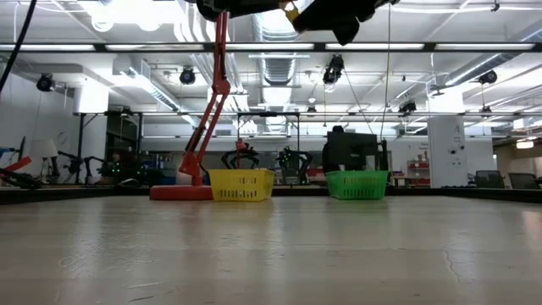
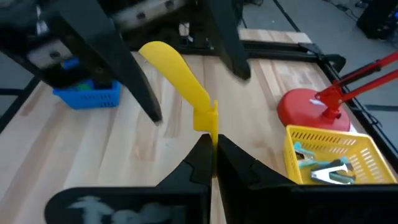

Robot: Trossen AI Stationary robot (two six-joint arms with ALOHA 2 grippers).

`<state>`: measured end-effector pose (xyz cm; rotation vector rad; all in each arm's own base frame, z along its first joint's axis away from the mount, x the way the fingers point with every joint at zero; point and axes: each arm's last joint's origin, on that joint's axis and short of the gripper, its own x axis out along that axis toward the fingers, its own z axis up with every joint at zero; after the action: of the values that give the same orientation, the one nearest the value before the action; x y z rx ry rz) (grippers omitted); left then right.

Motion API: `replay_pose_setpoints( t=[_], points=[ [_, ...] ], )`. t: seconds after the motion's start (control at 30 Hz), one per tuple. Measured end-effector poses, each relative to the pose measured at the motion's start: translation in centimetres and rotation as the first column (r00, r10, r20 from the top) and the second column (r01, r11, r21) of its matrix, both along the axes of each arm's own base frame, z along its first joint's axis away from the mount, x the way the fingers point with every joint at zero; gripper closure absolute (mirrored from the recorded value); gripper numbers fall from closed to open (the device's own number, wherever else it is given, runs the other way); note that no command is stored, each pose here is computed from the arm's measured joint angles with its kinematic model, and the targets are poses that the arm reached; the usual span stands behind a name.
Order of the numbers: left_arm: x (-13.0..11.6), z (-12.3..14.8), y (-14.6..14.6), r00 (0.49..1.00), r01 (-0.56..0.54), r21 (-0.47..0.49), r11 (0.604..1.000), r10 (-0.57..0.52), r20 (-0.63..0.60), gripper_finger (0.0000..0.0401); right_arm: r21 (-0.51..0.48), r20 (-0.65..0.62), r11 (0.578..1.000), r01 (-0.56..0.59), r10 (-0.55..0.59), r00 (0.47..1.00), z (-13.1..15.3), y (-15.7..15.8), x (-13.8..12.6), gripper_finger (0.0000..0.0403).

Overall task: Pick and place Stapler, Stapler remover, tape
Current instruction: Put the small yellow stapler into the blue bin

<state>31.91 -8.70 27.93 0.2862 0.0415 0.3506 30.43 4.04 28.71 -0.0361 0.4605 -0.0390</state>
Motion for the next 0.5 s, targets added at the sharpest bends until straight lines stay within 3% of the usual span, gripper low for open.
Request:
replay_pose_setpoints(
  t=[0.5],
  points=[
    [0.0,0.3,-0.1,0.998,0.054,-0.011,0.998,-0.054,0.033,0.0280,0.024,0.037,1.000,-0.019,0.018,0.999,1.0,0.6,-0.9,0.0394]
  ],
)
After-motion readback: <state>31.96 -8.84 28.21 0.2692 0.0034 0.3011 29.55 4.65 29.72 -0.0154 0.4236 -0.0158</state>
